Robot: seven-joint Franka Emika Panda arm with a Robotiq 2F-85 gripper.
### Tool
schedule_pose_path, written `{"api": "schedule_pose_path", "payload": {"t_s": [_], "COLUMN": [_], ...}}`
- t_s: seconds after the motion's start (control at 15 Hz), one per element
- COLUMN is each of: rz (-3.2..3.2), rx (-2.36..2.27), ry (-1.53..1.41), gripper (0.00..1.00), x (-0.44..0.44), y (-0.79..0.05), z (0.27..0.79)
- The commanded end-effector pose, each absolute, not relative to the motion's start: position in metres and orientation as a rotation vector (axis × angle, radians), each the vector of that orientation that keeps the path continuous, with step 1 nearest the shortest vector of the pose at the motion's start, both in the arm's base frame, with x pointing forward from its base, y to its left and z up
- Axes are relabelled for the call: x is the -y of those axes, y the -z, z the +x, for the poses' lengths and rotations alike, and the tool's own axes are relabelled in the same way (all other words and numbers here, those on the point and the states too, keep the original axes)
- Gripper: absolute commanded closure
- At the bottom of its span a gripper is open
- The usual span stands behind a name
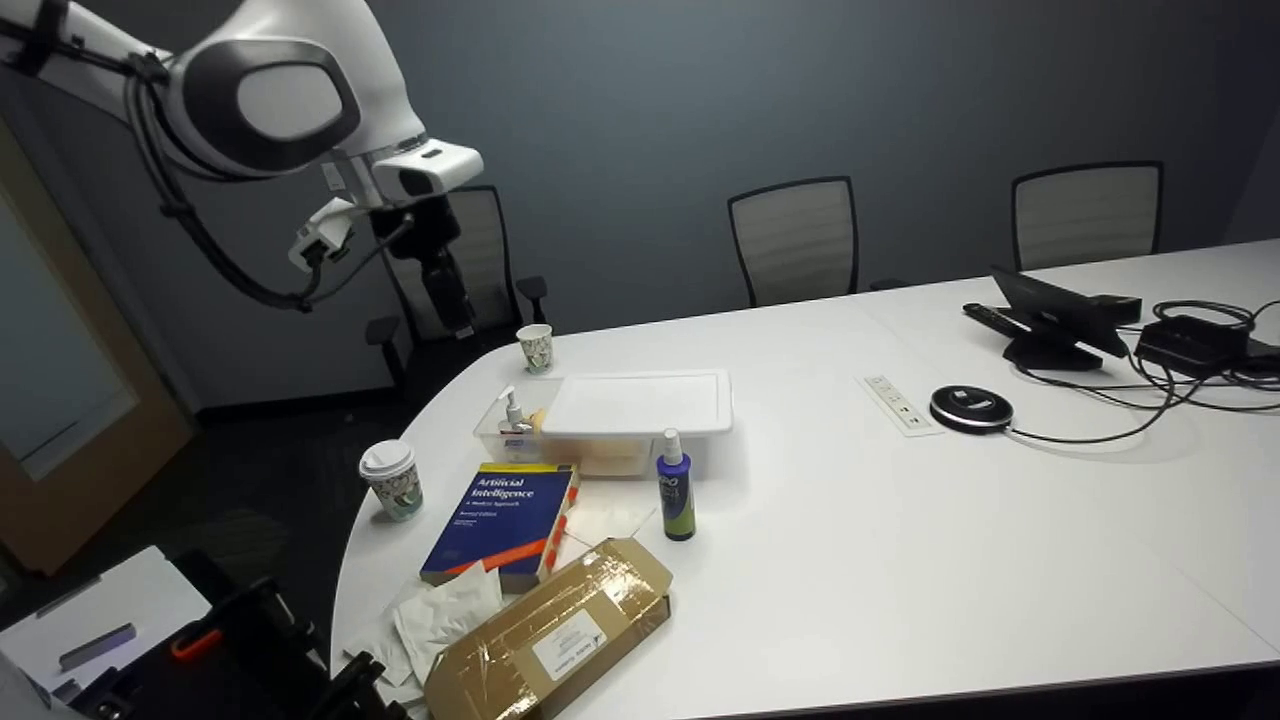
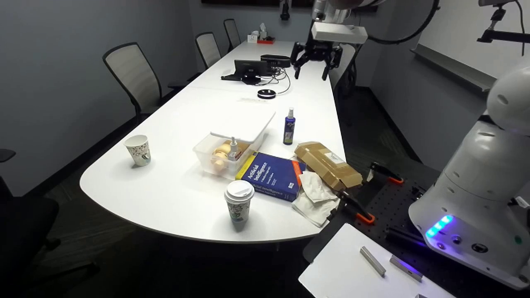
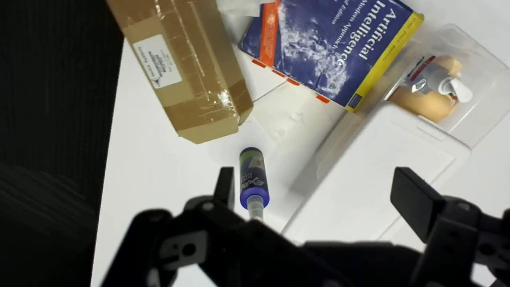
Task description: Remove the lid from the coffee cup.
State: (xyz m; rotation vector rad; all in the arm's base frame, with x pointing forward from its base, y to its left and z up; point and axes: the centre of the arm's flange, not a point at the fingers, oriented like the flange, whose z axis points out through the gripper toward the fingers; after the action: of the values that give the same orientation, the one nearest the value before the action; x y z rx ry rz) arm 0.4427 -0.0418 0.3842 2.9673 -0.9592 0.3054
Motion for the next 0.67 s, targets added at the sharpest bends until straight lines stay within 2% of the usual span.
{"api": "schedule_pose_path", "payload": {"t_s": [0.0, 0.6], "rz": [2.922, 3.047], "rx": [1.107, 1.124], "ry": [-0.277, 0.052], "gripper": [0.0, 0.0], "x": [-0.018, -0.149], "y": [-0.344, -0.252], "z": [0.474, 0.484]}}
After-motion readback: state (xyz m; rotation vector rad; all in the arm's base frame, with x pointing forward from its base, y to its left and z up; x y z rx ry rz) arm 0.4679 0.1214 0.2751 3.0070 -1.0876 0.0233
